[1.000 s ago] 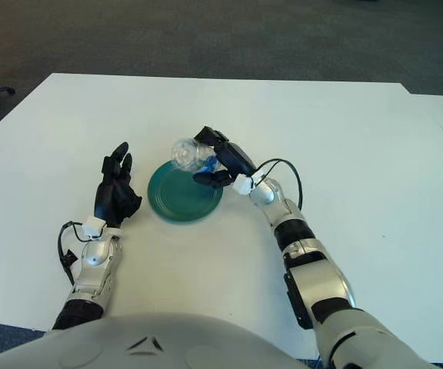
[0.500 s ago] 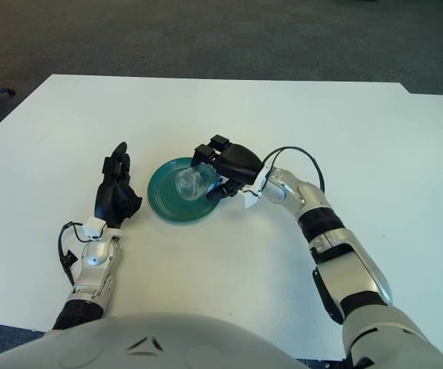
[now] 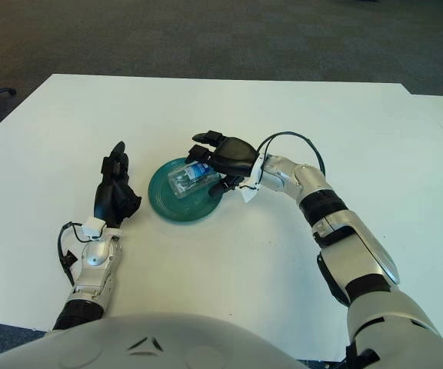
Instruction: Put the bottle into the plate.
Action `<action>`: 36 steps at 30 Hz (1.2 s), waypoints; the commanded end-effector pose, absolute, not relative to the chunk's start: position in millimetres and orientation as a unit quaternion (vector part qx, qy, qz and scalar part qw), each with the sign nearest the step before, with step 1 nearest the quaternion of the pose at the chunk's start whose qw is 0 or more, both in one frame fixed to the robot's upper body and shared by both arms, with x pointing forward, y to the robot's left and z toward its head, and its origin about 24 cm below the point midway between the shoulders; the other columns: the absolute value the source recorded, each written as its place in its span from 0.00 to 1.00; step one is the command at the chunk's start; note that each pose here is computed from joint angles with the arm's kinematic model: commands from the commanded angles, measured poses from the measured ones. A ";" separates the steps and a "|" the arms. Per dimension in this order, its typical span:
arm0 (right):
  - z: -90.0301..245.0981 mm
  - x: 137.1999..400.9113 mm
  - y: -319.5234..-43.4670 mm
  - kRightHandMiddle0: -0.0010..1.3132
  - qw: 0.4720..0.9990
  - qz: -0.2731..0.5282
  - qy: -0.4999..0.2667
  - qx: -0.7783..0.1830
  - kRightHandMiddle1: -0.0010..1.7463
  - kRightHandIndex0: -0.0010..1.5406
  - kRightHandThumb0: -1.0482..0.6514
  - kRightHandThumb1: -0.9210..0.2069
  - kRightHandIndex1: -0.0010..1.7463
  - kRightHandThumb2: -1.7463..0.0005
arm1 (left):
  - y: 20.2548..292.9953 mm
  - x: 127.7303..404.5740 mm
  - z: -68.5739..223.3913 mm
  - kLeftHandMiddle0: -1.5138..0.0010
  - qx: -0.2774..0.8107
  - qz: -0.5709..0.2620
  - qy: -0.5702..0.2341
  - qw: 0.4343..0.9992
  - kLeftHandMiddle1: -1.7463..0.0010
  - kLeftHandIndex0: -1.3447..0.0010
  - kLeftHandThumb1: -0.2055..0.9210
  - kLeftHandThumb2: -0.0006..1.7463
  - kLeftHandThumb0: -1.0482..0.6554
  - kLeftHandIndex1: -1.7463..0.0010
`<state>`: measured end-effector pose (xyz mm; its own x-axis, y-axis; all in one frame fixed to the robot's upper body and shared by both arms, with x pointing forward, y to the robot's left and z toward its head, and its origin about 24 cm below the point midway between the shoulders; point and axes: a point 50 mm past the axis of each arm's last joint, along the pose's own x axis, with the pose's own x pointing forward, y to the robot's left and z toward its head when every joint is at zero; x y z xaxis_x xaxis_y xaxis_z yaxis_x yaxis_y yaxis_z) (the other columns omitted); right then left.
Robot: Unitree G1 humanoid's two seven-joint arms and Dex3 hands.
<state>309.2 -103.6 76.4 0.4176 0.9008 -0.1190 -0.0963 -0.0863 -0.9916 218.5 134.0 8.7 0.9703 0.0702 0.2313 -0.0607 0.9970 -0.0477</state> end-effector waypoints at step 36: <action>84.8 317.6 -100.7 0.00 0.549 0.450 -0.329 -0.622 0.00 0.00 0.00 0.00 0.00 0.50 | 133.7 197.2 -23.9 0.91 -0.012 0.040 -0.054 0.998 0.99 1.00 1.00 0.65 0.04 0.78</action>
<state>314.0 -102.5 77.6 0.3596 0.8993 -0.2488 -0.0738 -0.2384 -0.9684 220.3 131.4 10.6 0.9625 0.0839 0.2582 -0.0692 0.9954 -0.0659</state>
